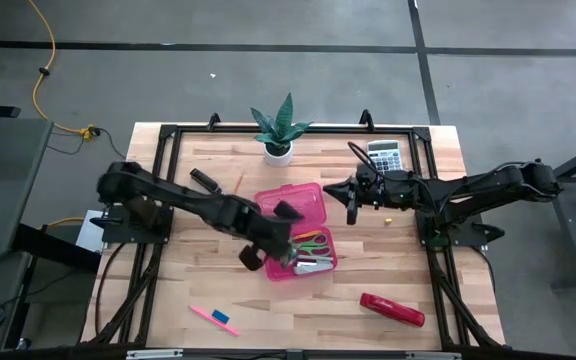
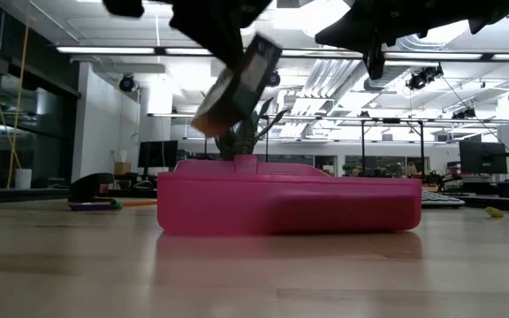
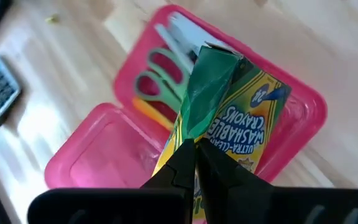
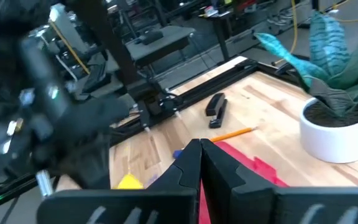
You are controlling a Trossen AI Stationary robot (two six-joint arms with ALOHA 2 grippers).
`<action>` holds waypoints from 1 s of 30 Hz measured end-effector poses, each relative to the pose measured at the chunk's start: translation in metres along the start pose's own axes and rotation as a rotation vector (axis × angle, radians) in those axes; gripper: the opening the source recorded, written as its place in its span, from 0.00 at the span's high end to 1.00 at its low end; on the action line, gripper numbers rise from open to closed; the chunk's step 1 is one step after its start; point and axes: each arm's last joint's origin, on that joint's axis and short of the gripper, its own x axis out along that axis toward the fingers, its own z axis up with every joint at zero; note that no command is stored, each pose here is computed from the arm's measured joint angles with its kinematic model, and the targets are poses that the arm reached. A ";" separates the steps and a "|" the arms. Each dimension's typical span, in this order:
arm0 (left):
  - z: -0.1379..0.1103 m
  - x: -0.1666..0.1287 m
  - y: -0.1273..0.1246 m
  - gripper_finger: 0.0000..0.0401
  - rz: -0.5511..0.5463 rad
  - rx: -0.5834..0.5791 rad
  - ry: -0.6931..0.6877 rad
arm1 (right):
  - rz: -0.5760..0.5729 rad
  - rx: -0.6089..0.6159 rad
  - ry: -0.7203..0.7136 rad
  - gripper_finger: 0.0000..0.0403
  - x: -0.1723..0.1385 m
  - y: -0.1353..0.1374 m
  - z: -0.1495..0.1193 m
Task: Pack school essentials
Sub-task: Put the yellow crayon box into the red supply box
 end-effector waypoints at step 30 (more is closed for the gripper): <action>0.007 0.039 -0.026 1.00 -0.144 0.148 0.054 | -0.007 -0.005 -0.001 1.00 0.000 0.000 0.000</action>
